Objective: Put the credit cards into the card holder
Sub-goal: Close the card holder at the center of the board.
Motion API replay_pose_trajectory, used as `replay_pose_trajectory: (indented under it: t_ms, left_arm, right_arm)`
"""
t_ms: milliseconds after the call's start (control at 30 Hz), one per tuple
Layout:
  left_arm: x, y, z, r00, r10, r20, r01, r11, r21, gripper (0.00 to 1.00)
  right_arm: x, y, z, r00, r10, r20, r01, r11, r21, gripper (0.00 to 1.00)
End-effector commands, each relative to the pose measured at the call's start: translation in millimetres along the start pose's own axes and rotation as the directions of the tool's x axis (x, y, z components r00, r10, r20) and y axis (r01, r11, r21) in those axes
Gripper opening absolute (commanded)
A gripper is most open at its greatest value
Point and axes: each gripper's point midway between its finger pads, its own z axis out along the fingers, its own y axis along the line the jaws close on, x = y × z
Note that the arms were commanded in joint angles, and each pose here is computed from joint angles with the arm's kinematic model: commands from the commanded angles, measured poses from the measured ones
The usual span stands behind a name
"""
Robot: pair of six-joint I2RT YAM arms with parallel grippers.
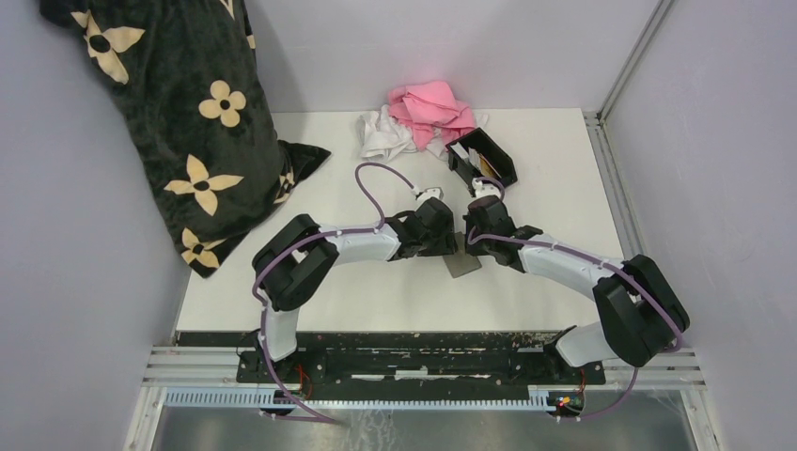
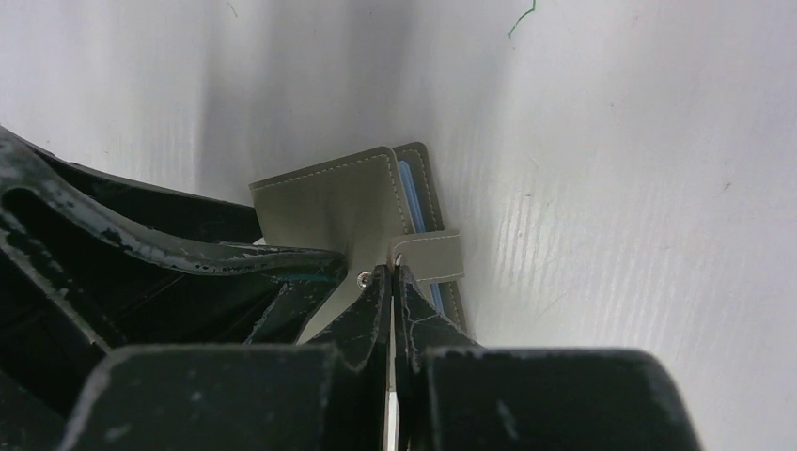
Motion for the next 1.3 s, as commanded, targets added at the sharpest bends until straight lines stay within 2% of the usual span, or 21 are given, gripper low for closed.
replay_pose_trajectory:
  t_ms: [0,467,800,1267]
  left_arm:
    - [35.8,45.5,12.9,0.991,0.061,-0.119,-0.077,0.988,-0.136,0.61]
    - [36.8,49.1,18.4,0.99,0.066,-0.123,-0.084,0.985,-0.147,0.61]
    - [38.0,50.0,20.0,0.99,0.066,-0.127,-0.085,0.986,-0.147,0.61]
    - [42.2,49.6,20.2,0.989,0.064,-0.135,-0.082,0.988,-0.131,0.61]
  right_arm:
    - [-19.8,17.3,1.6,0.999,0.008,0.041,-0.006,0.998,-0.063,0.01]
    - [-11.0,27.4,1.6,1.0,-0.021,0.016,0.022,0.997,-0.074,0.01]
    - [-2.5,22.1,3.0,0.998,-0.055,-0.008,0.055,0.998,-0.023,0.01]
    - [5.0,17.1,2.8,0.994,-0.102,-0.026,0.104,0.993,0.052,0.07]
